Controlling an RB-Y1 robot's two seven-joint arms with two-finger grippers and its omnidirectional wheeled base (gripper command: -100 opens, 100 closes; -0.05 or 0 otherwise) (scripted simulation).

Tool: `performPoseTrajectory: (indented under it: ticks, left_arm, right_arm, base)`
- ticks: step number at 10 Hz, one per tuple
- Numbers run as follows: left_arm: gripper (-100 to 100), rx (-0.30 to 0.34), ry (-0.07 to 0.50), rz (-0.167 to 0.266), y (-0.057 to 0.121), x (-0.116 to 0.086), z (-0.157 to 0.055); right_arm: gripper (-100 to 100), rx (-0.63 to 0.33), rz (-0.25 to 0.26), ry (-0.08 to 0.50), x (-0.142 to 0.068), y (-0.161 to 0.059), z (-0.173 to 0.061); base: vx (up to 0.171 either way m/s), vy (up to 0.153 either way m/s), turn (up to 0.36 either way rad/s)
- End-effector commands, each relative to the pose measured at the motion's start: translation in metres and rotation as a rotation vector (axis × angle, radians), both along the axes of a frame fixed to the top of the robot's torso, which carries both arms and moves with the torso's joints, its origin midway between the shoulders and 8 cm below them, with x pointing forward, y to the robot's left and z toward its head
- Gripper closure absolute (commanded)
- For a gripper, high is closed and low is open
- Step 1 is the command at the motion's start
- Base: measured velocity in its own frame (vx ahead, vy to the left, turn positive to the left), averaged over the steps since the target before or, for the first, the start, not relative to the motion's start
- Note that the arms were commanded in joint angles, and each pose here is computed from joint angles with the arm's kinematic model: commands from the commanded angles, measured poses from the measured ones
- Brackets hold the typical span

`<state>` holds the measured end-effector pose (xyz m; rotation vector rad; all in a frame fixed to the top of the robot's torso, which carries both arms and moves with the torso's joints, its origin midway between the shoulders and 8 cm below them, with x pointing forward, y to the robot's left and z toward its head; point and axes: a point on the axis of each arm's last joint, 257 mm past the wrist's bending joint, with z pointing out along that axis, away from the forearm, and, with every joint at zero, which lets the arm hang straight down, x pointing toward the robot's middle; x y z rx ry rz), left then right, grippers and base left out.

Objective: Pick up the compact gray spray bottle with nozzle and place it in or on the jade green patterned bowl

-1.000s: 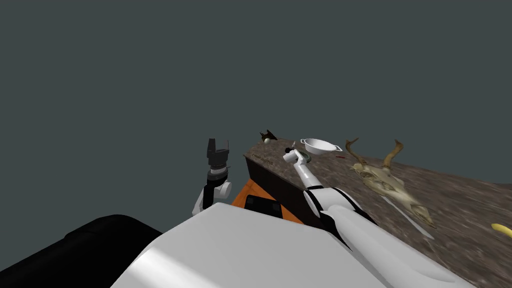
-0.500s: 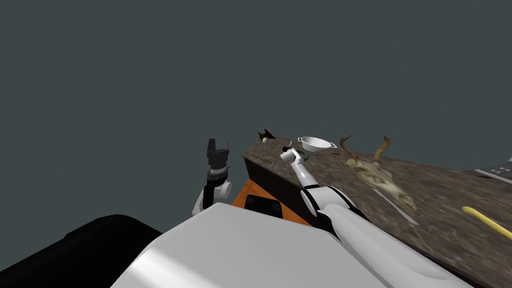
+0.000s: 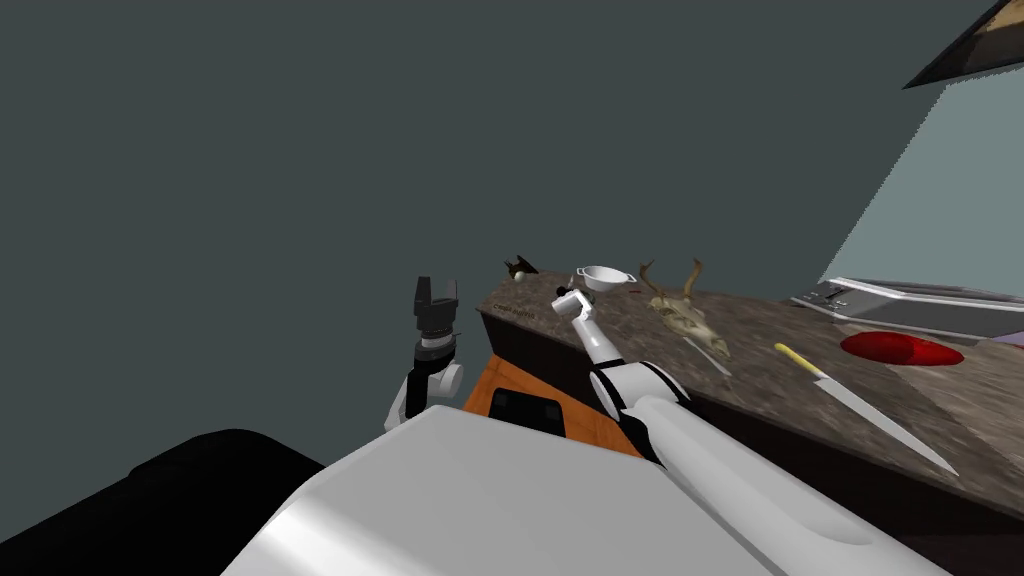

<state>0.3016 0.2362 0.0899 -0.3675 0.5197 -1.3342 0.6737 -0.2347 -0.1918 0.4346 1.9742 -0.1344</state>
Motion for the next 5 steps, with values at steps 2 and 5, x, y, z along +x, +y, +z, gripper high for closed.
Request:
performPoseTrajectory:
  ticks: [2, 5]
  left_arm:
    - [0, 0.0, 0.0, 0.0, 0.0, 0.0, 0.0]
    - [0, 0.0, 0.0, 0.0, 0.0, 0.0, 0.0]
  right_arm:
    - [100, 0.001, 0.023, 0.007, 0.003, 0.021, 0.019]
    - [100, -0.003, 0.049, 0.01, 0.007, 0.038, 0.04]
  base:
    - [-0.081, -0.053, -0.256]
    - [-0.081, -0.054, -0.225]
